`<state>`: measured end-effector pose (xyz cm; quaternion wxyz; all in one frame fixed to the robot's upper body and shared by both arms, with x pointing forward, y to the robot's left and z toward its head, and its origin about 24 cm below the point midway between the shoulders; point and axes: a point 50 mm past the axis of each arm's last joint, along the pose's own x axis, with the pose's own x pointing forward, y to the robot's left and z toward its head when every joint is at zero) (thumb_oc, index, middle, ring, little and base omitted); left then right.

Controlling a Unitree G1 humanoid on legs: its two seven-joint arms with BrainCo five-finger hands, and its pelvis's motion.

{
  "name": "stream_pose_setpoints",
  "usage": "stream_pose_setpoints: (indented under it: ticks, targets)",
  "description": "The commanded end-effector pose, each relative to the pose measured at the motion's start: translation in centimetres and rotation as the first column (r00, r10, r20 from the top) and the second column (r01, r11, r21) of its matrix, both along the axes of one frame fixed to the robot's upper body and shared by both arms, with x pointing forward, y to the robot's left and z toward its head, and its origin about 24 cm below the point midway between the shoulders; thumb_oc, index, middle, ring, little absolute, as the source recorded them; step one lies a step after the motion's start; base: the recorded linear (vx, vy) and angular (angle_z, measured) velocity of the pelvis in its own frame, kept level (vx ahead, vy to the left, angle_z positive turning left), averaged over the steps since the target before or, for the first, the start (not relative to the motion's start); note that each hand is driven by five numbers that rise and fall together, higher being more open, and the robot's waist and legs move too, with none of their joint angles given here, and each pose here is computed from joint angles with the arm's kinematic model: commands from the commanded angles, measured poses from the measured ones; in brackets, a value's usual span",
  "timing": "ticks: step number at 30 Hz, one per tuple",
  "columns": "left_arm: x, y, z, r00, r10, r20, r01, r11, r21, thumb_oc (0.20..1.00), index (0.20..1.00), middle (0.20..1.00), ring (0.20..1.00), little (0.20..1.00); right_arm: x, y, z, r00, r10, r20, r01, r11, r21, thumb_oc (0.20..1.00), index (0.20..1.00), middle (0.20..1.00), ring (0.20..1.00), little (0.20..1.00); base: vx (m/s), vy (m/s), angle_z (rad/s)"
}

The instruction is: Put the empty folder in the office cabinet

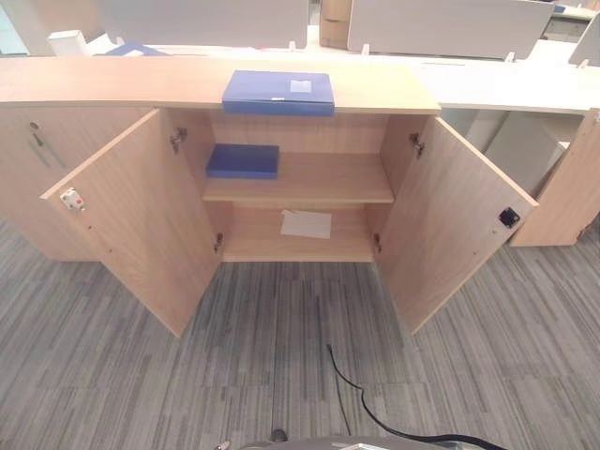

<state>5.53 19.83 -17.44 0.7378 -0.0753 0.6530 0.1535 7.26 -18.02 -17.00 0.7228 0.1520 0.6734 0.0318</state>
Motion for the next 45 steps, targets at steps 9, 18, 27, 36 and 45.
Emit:
stream_pose_setpoints:
  ticks: [9, 18, 27, 36, 45]
  targets:
    - [0.70, 0.01, -0.01, 1.000, -0.012, -0.008, 0.012, 0.999, 0.053, 1.000, 1.000, 1.000, 1.000, 1.000, 0.60, 0.22, 0.05, 1.000, 0.016, -0.006, -0.016, 1.000, 0.003, 1.000, 1.000, 1.000, 1.000, 1.000, 0.00, 0.000, 0.00]
    - [0.94, -0.26, 0.03, 0.999, -0.027, -0.025, 0.028, 0.999, 0.035, 1.000, 1.000, 1.000, 1.000, 1.000, 0.62, -0.12, 0.09, 1.000, 0.020, -0.008, -0.020, 1.000, -0.006, 1.000, 1.000, 1.000, 1.000, 1.000, 0.00, 0.000, 0.00]
    - [0.60, -0.28, -0.01, 0.999, -0.039, -0.030, 0.040, 0.999, 0.031, 1.000, 1.000, 1.000, 1.000, 1.000, 0.45, -0.32, 0.06, 1.000, 0.026, -0.010, -0.026, 1.000, -0.015, 1.000, 1.000, 1.000, 1.000, 1.000, 0.00, 0.000, 0.00]
    - [0.66, -0.36, -0.01, 0.998, -0.050, -0.036, 0.052, 0.998, 0.039, 1.000, 1.000, 1.000, 1.000, 1.000, 0.44, -0.25, 0.05, 1.000, 0.021, -0.013, -0.021, 1.000, -0.012, 1.000, 1.000, 1.000, 1.000, 1.000, 0.00, 0.000, 0.00]
    - [0.42, -0.25, -0.04, 0.997, -0.060, -0.043, 0.062, 0.997, 0.039, 1.000, 1.000, 1.000, 1.000, 1.000, 0.34, -0.11, 0.01, 1.000, 0.020, -0.016, -0.020, 1.000, -0.012, 1.000, 1.000, 1.000, 1.000, 1.000, 0.00, 0.000, 0.00]
